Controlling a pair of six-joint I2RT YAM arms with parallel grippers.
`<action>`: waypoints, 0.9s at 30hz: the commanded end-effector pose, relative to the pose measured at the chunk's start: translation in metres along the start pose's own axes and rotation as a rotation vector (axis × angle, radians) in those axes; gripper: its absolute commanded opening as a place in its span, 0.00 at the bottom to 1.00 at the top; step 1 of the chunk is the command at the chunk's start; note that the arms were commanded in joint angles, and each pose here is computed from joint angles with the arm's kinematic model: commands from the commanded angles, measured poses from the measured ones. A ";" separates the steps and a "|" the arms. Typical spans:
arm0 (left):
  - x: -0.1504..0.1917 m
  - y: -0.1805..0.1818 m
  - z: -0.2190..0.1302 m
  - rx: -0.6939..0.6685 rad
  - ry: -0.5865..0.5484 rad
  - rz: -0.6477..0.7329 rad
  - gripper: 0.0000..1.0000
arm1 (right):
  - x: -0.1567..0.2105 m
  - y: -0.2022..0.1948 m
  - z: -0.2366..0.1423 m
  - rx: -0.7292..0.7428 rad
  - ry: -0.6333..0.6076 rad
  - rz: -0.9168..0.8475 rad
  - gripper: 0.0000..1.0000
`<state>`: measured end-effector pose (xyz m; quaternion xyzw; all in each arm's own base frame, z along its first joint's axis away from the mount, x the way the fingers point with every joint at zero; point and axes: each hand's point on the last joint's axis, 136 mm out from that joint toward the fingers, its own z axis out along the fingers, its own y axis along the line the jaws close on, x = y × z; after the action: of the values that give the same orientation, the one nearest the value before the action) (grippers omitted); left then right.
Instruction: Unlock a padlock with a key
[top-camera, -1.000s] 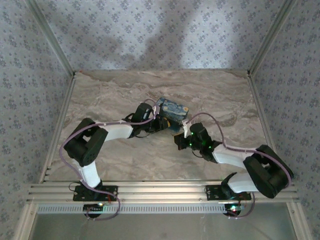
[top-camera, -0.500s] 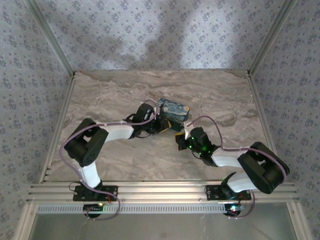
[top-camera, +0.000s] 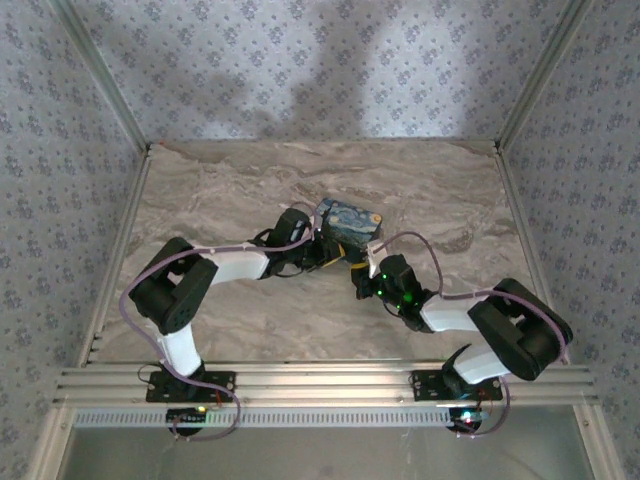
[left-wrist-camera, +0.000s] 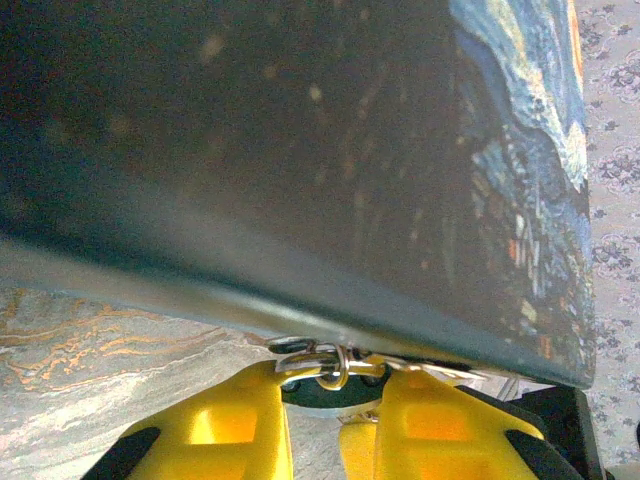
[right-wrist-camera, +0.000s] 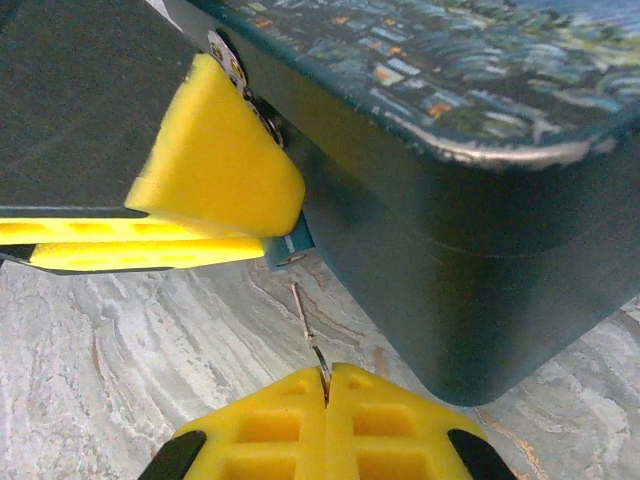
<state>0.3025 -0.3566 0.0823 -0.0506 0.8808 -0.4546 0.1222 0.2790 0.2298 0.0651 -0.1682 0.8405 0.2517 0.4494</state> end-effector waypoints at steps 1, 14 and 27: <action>-0.002 -0.027 -0.005 0.072 -0.001 0.019 0.14 | -0.009 -0.004 0.003 0.021 -0.034 -0.013 0.00; 0.001 -0.024 -0.003 0.066 0.005 0.012 0.14 | -0.014 -0.002 0.007 0.006 -0.044 -0.008 0.00; 0.002 -0.022 -0.001 0.063 0.011 0.006 0.14 | -0.019 0.002 0.010 -0.017 -0.057 -0.006 0.00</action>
<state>0.3008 -0.3582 0.0824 -0.0562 0.8804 -0.4560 0.1174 0.2857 0.2324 0.0626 -0.1656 0.8390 0.2532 0.4524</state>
